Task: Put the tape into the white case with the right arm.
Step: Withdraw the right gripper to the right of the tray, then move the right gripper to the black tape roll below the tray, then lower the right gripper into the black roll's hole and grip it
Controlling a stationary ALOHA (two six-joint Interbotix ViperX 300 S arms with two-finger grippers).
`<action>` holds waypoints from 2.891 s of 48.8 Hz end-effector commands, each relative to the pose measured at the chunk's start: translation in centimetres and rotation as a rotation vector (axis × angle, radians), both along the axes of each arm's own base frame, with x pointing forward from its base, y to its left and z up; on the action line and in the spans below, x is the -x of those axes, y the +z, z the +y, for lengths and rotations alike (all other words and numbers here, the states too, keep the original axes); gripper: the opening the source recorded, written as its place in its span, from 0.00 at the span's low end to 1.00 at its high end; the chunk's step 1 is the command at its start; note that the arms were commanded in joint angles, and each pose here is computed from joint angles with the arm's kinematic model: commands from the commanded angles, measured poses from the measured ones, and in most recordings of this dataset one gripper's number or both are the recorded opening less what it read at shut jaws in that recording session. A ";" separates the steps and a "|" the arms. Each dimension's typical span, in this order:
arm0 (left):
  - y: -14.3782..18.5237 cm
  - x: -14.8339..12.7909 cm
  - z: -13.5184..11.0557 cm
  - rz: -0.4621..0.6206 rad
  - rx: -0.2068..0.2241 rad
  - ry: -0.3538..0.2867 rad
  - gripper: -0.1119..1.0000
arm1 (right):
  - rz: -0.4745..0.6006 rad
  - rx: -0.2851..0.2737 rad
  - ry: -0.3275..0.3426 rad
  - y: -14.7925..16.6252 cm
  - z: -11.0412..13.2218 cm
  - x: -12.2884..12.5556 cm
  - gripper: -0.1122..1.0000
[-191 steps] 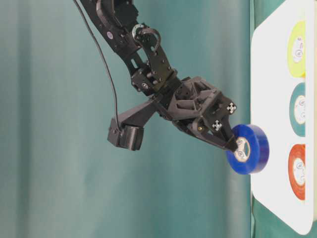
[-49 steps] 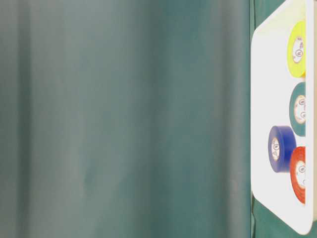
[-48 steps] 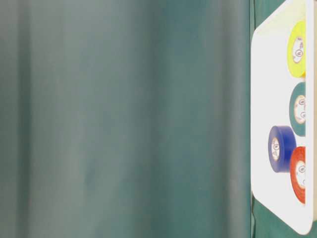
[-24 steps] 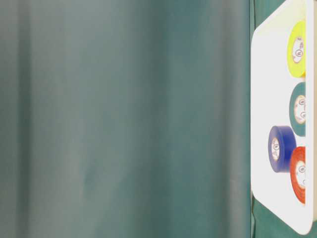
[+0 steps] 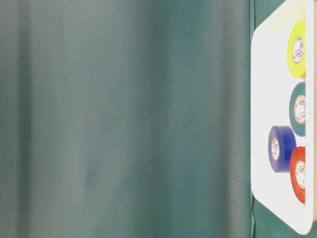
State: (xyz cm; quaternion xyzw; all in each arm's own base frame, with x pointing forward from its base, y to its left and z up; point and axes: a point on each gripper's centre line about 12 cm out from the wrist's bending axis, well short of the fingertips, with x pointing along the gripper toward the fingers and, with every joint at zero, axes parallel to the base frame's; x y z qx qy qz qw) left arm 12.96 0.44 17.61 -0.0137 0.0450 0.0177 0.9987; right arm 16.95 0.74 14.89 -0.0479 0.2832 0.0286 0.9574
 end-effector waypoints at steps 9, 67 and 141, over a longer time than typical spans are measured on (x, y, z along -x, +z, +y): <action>0.5 -0.1 0.0 -0.012 0.001 0.002 0.10 | 0.029 0.000 0.005 0.9 0.2 -2.3 0.71; 0.4 -0.1 0.0 -0.009 0.006 0.003 0.10 | 0.159 0.010 0.061 -1.1 1.8 -20.3 0.71; 0.4 -0.1 0.0 -0.009 0.004 0.002 0.10 | 0.232 0.002 0.061 -4.8 1.7 -22.2 0.70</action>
